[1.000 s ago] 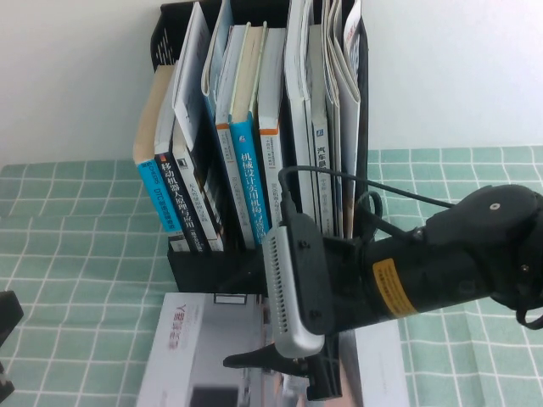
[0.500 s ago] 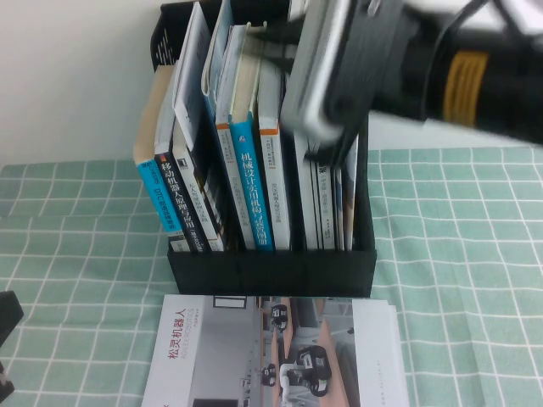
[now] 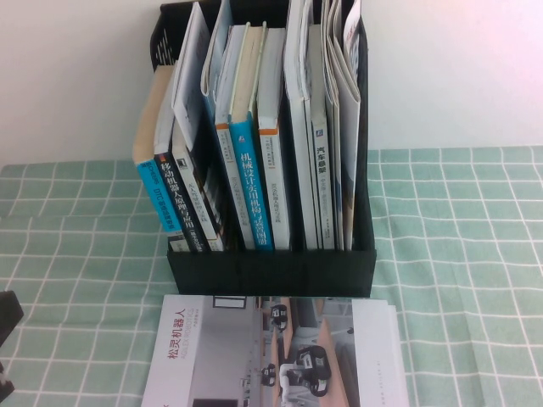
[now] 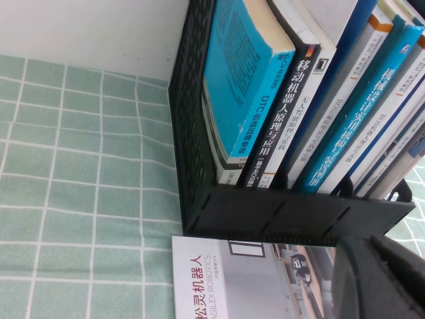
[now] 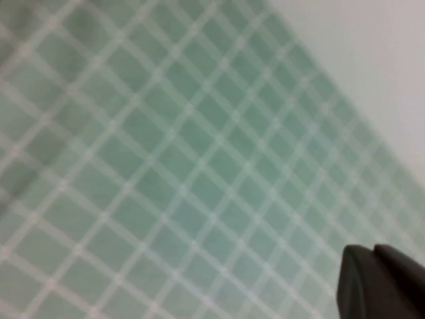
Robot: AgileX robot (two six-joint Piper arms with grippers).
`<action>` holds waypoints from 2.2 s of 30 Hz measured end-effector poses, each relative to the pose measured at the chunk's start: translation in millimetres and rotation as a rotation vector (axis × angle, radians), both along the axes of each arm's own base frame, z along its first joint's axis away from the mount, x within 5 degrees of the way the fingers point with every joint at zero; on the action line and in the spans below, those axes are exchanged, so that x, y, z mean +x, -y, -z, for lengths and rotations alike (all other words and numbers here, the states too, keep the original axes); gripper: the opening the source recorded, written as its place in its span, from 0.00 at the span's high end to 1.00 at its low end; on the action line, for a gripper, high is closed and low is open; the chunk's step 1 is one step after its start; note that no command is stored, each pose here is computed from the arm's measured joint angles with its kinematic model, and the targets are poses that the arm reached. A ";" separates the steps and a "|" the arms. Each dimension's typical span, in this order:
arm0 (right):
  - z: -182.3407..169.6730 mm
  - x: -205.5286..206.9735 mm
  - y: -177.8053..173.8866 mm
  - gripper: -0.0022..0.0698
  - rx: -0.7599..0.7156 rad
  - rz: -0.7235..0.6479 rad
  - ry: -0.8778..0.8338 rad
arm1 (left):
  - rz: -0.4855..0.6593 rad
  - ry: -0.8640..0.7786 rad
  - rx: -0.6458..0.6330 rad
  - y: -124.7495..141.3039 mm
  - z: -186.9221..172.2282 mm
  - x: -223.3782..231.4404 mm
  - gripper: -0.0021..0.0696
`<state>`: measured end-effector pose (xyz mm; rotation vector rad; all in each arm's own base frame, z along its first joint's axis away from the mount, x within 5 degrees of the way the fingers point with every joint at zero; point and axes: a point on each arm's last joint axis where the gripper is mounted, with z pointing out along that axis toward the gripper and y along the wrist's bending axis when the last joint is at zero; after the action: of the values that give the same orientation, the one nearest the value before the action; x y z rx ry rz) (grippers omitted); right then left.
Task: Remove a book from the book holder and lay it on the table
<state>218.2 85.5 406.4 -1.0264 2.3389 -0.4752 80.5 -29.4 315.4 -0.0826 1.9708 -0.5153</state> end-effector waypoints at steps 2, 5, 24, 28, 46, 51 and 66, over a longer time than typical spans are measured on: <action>-0.9 -20.2 -0.1 0.97 0.128 -0.072 -0.060 | 0.000 0.000 0.000 0.0 0.0 0.0 0.97; -13.5 -53.5 -2.2 0.97 0.360 -0.238 0.080 | -0.001 -0.001 -0.001 0.0 0.0 0.0 0.97; 125.3 -197.7 67.6 0.97 0.698 -0.394 0.750 | 0.004 0.043 0.006 -0.4 -2.8 0.5 0.97; 146.5 -192.9 63.9 0.97 0.698 -0.371 0.655 | 0.002 0.048 0.013 -0.8 -2.7 0.7 0.97; 173.3 -194.1 59.8 0.97 0.675 -0.356 0.444 | 0.000 0.050 0.020 -1.2 -2.7 0.8 0.97; 173.4 -194.1 59.8 0.97 0.675 -0.356 0.444 | 0.000 0.048 0.021 -1.1 -1.9 0.9 0.97; 173.4 -194.1 59.8 0.97 0.675 -0.356 0.444 | -0.022 0.595 0.381 -19.2 3.3 -49.1 0.97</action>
<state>24.1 25.6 233.0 -0.8591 1.6764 0.2059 31.4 -10.3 312.2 0.2613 1.4471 -0.1158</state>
